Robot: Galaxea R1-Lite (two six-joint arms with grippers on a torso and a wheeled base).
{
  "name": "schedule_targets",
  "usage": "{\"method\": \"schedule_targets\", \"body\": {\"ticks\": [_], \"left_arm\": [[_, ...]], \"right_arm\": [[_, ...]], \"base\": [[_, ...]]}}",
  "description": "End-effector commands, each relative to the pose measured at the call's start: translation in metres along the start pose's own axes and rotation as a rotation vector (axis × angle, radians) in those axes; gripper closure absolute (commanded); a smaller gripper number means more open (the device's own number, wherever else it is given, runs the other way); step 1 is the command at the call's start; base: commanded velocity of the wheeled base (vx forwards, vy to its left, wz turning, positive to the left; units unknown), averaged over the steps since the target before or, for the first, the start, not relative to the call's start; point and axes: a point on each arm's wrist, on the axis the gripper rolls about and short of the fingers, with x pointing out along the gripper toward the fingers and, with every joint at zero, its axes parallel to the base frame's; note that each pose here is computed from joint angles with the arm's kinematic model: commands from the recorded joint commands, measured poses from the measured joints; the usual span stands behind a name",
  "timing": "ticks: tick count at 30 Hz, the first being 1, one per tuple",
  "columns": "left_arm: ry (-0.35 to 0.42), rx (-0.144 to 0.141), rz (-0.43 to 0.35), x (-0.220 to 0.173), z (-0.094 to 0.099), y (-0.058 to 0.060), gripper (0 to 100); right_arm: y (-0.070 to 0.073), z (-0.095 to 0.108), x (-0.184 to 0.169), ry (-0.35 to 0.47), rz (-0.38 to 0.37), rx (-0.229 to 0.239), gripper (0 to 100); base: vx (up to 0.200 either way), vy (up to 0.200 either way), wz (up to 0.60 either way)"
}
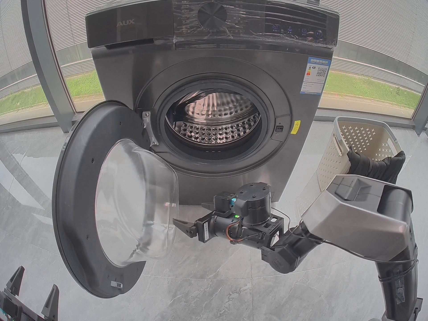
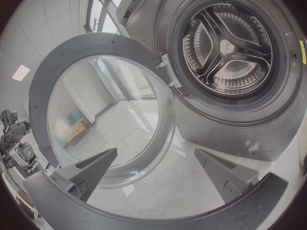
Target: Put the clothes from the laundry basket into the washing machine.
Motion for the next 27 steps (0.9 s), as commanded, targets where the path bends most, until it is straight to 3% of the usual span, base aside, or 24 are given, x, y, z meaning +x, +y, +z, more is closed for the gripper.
{"method": "schedule_targets", "body": {"ticks": [1,5,8,11,23,27], "left_arm": [[0.003,0.000,0.001,0.000,-0.005,0.000,0],[0.003,0.000,0.001,0.000,-0.005,0.000,0],[0.001,0.000,0.001,0.000,-0.005,0.000,0],[0.001,0.000,0.001,0.000,-0.005,0.000,0],[0.001,0.000,0.001,0.000,-0.005,0.000,0],[0.001,0.000,0.001,0.000,-0.005,0.000,0]], "right_arm": [[0.007,-0.018,0.022,0.005,0.025,-0.005,0],[0.014,-0.013,0.031,-0.030,0.043,-0.009,0],[0.028,-0.002,0.039,-0.082,0.047,0.033,0],[0.031,0.005,0.043,-0.112,0.057,0.047,0],[0.024,0.009,0.047,-0.136,0.022,0.047,0],[0.024,-0.001,0.054,-0.124,0.008,0.051,0]], "base": [[0.000,0.000,0.00],[0.000,0.000,0.00],[0.000,0.000,0.00],[0.000,0.000,0.00],[0.000,0.000,0.00],[0.000,0.000,0.00]]}}
